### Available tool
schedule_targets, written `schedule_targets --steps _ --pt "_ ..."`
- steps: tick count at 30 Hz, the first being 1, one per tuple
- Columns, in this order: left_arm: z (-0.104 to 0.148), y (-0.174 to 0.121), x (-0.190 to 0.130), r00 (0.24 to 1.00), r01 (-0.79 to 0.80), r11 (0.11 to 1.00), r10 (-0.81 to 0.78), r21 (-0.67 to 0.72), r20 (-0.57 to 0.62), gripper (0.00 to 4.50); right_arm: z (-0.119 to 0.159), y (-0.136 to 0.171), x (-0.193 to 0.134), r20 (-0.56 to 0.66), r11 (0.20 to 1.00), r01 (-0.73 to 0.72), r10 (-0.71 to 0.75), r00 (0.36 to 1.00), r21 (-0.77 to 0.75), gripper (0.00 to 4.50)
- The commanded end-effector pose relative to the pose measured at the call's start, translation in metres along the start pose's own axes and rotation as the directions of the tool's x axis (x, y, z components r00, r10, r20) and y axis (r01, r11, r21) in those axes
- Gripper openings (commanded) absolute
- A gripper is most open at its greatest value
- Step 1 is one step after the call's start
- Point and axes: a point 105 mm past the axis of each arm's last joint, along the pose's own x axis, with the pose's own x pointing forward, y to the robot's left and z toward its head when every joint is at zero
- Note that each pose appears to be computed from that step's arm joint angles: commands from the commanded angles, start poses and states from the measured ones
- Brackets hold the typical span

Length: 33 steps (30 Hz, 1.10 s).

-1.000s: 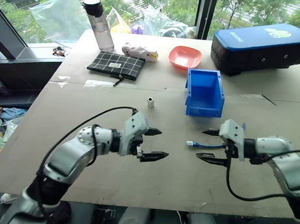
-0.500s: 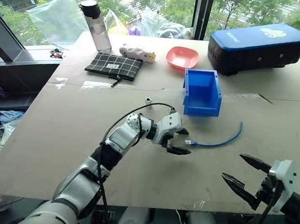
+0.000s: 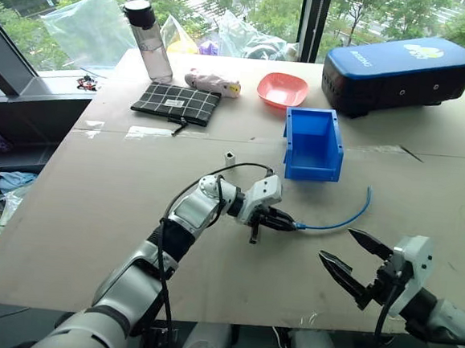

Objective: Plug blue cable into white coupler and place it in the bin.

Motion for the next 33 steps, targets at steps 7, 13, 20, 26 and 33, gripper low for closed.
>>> schedule_targets --steps 7,13,20,26,33 --pt "0.07 -0.045 -0.034 0.947 0.206 0.955 -0.139 -0.215 0.289 0.07 0.047 0.03 0.033 0.249 0.936 -0.237 0.173 0.953 0.259 4.5" --pt "0.08 -0.053 -0.034 0.931 0.215 0.951 -0.131 -0.222 0.34 0.0 0.069 0.035 0.053 0.318 0.891 -0.347 0.251 0.914 0.293 3.98" --pt "0.09 -0.059 -0.035 0.918 0.221 0.955 -0.134 -0.2 0.373 0.0 0.069 0.033 0.054 0.305 0.877 -0.376 0.285 0.908 0.3 0.65" --pt "0.093 -0.057 -0.038 0.912 0.165 0.974 -0.09 -0.157 0.401 0.0 0.072 0.034 0.053 0.319 0.868 -0.395 0.299 0.899 0.3 0.02" --pt "0.085 -0.043 -0.058 0.91 -0.109 0.992 0.126 -0.065 0.395 2.8 0.078 0.035 0.05 0.352 0.857 -0.416 0.305 0.885 0.303 0.0"
